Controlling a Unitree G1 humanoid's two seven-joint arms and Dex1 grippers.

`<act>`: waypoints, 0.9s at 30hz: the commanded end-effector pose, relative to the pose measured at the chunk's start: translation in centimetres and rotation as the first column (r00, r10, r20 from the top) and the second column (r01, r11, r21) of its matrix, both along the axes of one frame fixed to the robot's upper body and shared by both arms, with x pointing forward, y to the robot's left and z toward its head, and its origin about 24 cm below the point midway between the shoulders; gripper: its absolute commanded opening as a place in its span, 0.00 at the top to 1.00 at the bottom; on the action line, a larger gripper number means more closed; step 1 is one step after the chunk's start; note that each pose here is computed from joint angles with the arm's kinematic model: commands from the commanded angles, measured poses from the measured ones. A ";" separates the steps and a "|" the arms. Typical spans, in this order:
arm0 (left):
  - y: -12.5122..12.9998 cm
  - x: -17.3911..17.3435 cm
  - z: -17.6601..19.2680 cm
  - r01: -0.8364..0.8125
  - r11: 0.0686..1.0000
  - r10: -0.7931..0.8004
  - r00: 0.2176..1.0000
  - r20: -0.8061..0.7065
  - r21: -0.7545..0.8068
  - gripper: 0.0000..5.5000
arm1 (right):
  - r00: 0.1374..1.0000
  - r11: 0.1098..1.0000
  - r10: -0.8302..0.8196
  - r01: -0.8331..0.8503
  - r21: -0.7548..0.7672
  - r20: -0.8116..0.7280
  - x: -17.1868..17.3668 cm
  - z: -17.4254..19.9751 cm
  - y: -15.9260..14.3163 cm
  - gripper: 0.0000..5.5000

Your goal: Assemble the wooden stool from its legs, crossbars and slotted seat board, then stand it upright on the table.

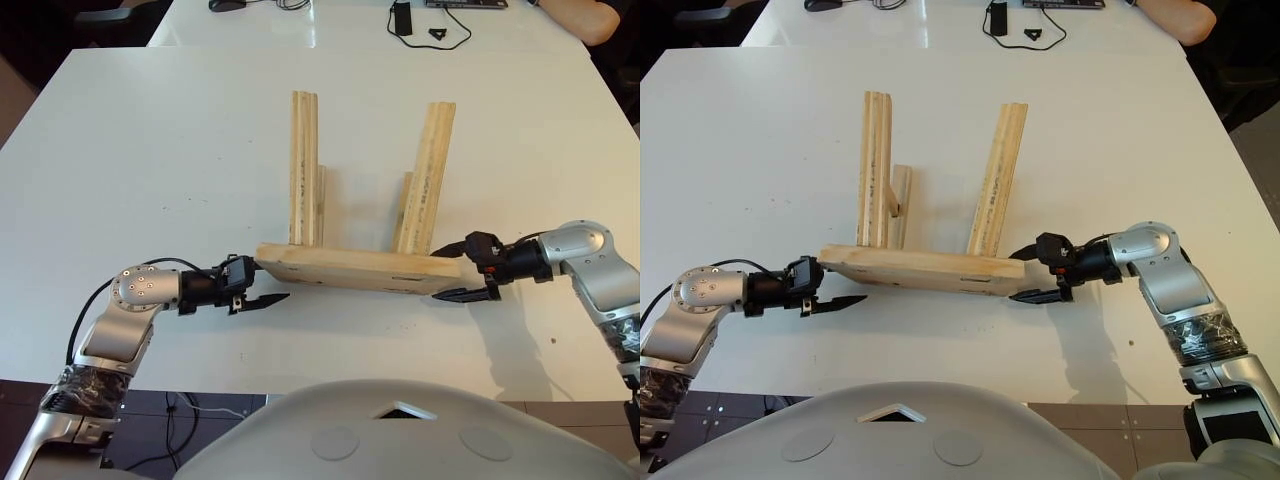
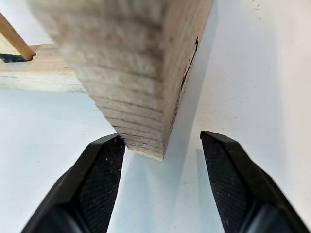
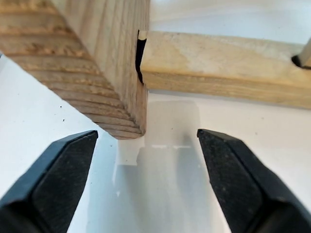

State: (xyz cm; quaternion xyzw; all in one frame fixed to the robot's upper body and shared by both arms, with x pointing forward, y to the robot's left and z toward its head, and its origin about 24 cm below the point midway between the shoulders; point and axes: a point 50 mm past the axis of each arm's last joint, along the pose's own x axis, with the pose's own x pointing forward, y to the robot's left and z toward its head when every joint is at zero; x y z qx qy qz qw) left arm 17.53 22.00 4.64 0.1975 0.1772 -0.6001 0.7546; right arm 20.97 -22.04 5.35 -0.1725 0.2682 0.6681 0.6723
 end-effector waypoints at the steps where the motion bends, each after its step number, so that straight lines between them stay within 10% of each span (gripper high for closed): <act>1: -0.5 -0.7 0.6 0.035 0.999 -0.035 0.999 -0.021 -0.006 0.61 | 1.000 1.000 0.016 -0.016 -0.026 0.006 -1.1 0.1 -0.5 0.31; 8: -0.7 -0.6 0.6 0.040 0.999 -0.040 0.999 -0.023 -0.006 0.76 | 1.000 1.000 -0.024 0.025 -0.019 0.008 -1.4 -1.2 0.0 0.31; 27: -1.0 0.1 1.0 0.049 0.999 -0.049 0.999 -0.009 -0.016 0.77 | 0.999 0.999 -0.036 0.036 0.025 -0.005 -2.1 -1.5 0.7 0.76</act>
